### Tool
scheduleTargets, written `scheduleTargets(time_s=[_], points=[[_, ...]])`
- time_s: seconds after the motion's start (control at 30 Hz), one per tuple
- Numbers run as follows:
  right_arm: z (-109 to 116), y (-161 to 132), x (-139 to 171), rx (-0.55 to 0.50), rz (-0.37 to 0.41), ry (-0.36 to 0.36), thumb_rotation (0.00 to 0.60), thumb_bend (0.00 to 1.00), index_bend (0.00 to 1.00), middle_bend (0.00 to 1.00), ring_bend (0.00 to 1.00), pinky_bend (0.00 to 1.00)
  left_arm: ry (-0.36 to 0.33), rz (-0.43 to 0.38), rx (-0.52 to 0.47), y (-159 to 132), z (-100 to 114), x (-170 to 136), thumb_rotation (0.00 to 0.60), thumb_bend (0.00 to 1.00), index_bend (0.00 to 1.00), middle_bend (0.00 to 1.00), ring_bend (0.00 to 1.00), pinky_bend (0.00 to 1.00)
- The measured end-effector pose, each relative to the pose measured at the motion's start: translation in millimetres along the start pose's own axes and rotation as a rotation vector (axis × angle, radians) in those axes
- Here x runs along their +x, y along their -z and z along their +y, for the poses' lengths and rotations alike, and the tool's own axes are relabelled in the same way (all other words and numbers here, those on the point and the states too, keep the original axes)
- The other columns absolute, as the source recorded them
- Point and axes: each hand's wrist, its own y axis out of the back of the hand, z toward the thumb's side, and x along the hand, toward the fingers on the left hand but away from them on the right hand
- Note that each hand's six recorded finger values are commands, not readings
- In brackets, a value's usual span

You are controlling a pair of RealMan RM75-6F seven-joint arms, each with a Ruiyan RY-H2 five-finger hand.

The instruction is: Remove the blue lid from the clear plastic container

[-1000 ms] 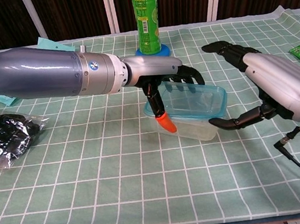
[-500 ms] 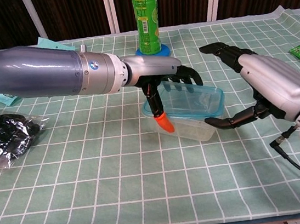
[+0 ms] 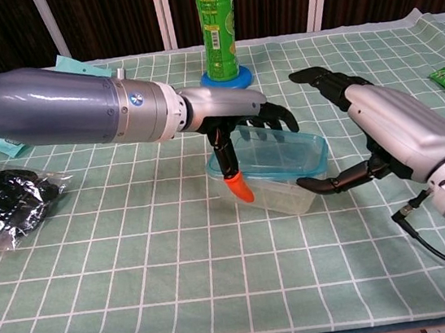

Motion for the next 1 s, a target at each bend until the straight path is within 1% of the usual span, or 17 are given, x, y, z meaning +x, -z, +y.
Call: scheduleTargets(time_s=[0.07,0.2,0.27,0.3,0.33,0.43,0.5,0.67,0.8,0.9,1.0], points=[[0,0,-1,0.002,0.000,0.000,0.600,0.33,0.00,0.00,0.00,0.00,-0.001,0.000,0.000,0,1,0,0.600,0.01,0.12,0.16,0.16,0.32],[0,0,-3,0.007,-0.003,0.004,0.600,0.37,0.00,0.00,0.00,0.00,0.001,0.002,0.006,1,1,-1,0.600,0.01,0.12,0.16,0.16,0.32],[1,0,-4,0.008,-0.003,0.007,0.600,0.38,0.02,0.00,0.00,0.00,0.001,0.003,0.014,2,2,-1,0.600,0.01,0.12,0.16,0.16,0.31],[1,0,-4,0.007,-0.002,0.008,0.600,0.38,0.04,0.00,0.00,0.00,0.001,0.004,0.015,2,2,-1,0.600,0.01,0.12,0.15,0.16,0.31],[1,-1,-5,0.005,0.000,0.008,0.600,0.39,0.09,0.00,0.00,0.00,0.001,0.005,0.015,2,2,-1,0.600,0.01,0.12,0.15,0.16,0.31],[2,-3,-5,0.003,0.006,0.009,0.600,0.44,0.25,0.00,0.00,0.00,-0.003,0.006,0.016,3,3,-1,0.600,0.01,0.10,0.15,0.16,0.30],[2,-3,-5,0.006,0.009,0.009,0.600,0.47,0.34,0.00,0.00,0.00,-0.010,0.007,0.016,3,4,-1,0.600,0.00,0.08,0.13,0.14,0.28],[2,0,-3,-0.002,0.003,0.006,0.600,0.51,0.47,0.00,0.00,0.00,-0.036,0.015,0.020,6,8,-1,0.600,0.00,0.04,0.09,0.08,0.22],[2,2,-1,-0.017,-0.012,0.003,0.600,0.55,0.55,0.00,0.00,0.00,-0.061,0.024,0.018,9,12,-2,0.600,0.00,0.02,0.07,0.08,0.21],[1,2,0,-0.031,-0.024,0.003,0.600,0.55,0.59,0.00,0.00,0.00,-0.072,0.030,0.019,10,13,-3,0.600,0.00,0.02,0.07,0.08,0.19],[1,2,-1,-0.032,-0.026,0.004,0.600,0.55,0.61,0.00,0.00,0.00,-0.078,0.034,0.017,11,14,-4,0.600,0.00,0.02,0.07,0.08,0.19]])
